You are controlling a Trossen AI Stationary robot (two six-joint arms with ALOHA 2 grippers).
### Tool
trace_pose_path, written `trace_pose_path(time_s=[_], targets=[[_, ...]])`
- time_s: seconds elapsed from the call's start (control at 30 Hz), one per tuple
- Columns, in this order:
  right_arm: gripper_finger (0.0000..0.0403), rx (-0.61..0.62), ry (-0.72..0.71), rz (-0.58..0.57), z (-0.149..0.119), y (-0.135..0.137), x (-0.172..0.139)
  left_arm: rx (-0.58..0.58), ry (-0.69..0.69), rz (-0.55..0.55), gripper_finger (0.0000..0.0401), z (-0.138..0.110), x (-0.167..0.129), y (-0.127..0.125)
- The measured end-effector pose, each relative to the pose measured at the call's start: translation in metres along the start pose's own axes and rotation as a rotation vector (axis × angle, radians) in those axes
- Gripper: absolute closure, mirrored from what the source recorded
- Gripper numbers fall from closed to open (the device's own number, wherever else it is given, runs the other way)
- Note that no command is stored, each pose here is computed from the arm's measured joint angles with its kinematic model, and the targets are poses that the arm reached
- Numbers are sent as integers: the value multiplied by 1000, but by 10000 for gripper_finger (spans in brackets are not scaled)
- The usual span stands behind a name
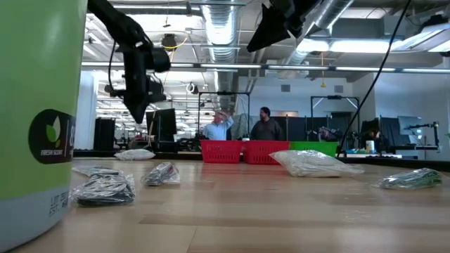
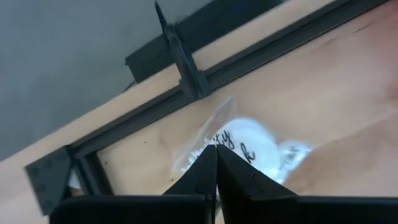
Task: Pick & Place Travel size toiletries
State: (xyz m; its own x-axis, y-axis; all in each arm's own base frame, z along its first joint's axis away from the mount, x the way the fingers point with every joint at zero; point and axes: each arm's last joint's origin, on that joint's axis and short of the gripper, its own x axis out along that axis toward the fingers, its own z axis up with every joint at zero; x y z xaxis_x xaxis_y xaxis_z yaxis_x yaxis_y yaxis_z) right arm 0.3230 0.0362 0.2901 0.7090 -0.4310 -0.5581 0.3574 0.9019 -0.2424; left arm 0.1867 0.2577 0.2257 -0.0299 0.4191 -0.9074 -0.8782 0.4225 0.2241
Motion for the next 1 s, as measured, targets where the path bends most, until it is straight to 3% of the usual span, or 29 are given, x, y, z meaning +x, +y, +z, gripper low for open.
trace_pose_path(time_s=[0.17,0.37,0.57,0.77,1.0], targets=[[402,-1,2,9,-1,3,-2,10,56,8,401,3,30,-7],[402,-6,9,17,-3,7,-4,-29,76,-9,384,4,40,3],[402,-6,12,16,-3,6,-4,-66,69,-178,290,6,37,8],[401,-6,12,16,-3,6,-4,-67,57,-154,190,2,43,6],[402,-3,12,16,-3,6,-4,-149,95,-135,175,-11,58,20]])
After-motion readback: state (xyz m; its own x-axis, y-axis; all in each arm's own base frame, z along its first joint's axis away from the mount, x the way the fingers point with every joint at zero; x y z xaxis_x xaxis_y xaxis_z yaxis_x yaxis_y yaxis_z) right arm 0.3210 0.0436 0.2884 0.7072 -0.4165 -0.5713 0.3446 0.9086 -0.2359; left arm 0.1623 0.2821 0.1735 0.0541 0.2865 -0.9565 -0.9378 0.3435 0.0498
